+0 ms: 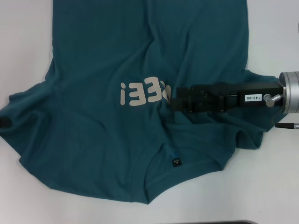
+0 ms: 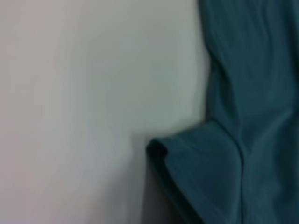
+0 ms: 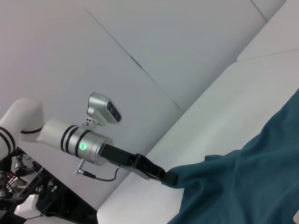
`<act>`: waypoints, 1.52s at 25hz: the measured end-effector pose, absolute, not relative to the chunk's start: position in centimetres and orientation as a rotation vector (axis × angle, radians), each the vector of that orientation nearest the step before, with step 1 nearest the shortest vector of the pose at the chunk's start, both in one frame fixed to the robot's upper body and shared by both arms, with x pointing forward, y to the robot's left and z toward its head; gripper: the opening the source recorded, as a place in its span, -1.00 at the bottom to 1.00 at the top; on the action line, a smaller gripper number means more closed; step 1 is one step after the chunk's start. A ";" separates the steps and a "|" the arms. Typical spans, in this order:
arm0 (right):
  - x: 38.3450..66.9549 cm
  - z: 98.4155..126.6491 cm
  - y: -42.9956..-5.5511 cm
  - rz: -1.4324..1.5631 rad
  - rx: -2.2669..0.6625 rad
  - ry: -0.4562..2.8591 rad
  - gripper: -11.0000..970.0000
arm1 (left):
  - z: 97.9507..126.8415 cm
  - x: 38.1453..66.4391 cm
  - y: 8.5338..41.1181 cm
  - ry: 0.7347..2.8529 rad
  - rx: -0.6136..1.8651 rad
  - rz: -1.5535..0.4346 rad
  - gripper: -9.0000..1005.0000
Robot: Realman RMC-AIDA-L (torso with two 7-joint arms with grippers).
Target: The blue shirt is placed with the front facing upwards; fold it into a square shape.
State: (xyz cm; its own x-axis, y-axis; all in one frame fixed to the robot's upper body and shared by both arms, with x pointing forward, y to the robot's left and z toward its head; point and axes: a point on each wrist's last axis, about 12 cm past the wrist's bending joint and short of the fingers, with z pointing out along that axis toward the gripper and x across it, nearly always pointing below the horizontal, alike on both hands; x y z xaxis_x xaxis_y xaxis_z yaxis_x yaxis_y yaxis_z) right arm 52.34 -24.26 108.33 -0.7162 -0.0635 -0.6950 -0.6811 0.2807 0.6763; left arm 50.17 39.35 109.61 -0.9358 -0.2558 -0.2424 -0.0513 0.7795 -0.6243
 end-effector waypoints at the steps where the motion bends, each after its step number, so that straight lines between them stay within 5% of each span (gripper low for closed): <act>1: 52.4 108.3 -24.3 1.461 -0.666 2.004 0.95 | 109.7 50.2 39.3 2.656 -0.237 -0.911 -0.98; 22: 52.5 108.4 -24.2 1.451 -0.669 2.005 0.95 | 112.5 52.0 34.9 2.516 -0.122 -1.303 -0.98; 38: 52.6 108.1 -24.5 1.417 -0.680 2.026 0.95 | 109.5 55.0 27.9 2.443 -0.188 -1.434 -0.98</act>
